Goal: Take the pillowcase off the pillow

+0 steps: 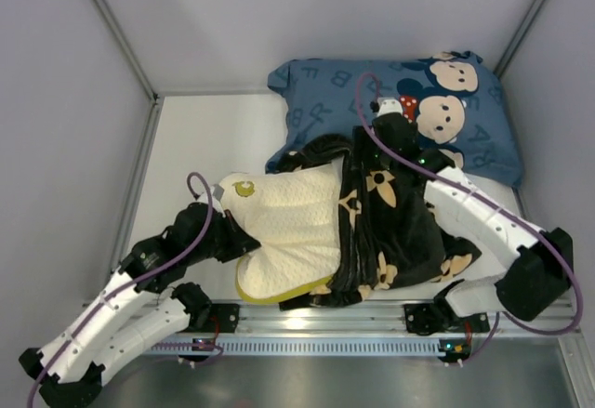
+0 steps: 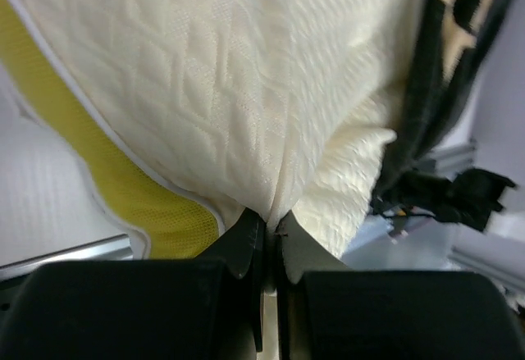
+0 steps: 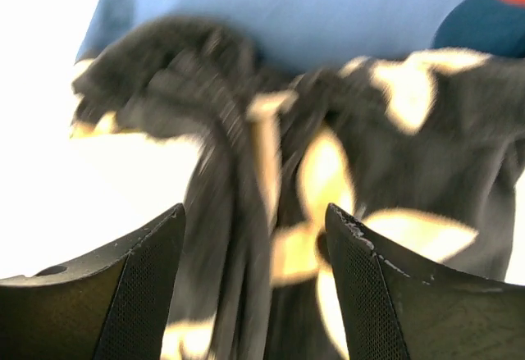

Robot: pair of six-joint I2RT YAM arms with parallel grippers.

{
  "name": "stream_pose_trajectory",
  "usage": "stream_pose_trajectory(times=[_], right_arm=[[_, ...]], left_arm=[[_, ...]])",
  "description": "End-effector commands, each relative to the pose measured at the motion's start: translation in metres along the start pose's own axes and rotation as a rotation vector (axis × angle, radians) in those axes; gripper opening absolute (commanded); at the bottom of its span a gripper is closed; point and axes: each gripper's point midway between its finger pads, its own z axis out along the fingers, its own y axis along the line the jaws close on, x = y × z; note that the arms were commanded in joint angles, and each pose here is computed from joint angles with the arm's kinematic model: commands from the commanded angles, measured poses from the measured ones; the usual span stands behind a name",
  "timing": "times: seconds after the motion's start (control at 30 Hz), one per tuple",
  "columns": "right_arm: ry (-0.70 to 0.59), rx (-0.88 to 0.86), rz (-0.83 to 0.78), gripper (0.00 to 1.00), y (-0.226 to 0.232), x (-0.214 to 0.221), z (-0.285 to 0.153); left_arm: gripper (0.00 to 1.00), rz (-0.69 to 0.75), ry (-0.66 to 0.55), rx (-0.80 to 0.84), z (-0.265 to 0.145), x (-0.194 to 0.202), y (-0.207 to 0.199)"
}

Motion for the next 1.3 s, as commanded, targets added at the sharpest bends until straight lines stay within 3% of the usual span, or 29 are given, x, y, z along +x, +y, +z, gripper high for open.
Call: stream_pose_trajectory(times=[0.0, 0.13, 0.3, 0.43, 0.67, 0.73, 0.83, 0.87, 1.27], right_arm=[[-0.035, -0.1, -0.045, 0.66, 0.016, 0.006, -0.036], [0.033, -0.221, -0.082, 0.66, 0.034, 0.056, -0.068], [0.135, -0.363, -0.077, 0.65, 0.055, 0.128, -0.102], [0.236, -0.378, -0.108, 0.65, 0.059, 0.194, -0.116], [0.282, -0.241, -0.182, 0.61, 0.063, 0.236, -0.092], [0.281, -0.233, -0.198, 0.55, 0.068, 0.24, -0.087], [0.283, -0.19, -0.175, 0.19, 0.066, 0.244, -0.081], [0.276, -0.171, -0.168, 0.0, 0.062, 0.243, -0.08], [-0.013, 0.027, 0.041, 0.0, -0.012, 0.181, -0.108]], left_arm=[[0.0, 0.036, -0.175, -0.145, 0.001, -0.042, 0.01], [0.0, 0.073, -0.198, -0.25, 0.011, -0.056, 0.018], [0.0, 0.1, -0.227, -0.237, 0.005, -0.07, 0.003], [0.0, 0.102, -0.245, -0.174, -0.007, -0.077, -0.015], [0.0, 0.096, -0.244, -0.105, -0.018, -0.075, -0.026], [0.0, 0.098, -0.247, -0.09, -0.022, -0.074, -0.028], [0.0, 0.098, -0.267, -0.074, -0.032, -0.077, -0.031], [0.0, 0.098, -0.285, -0.081, -0.036, -0.081, -0.031], [0.0, 0.049, -0.596, -0.088, -0.175, -0.129, -0.033]])
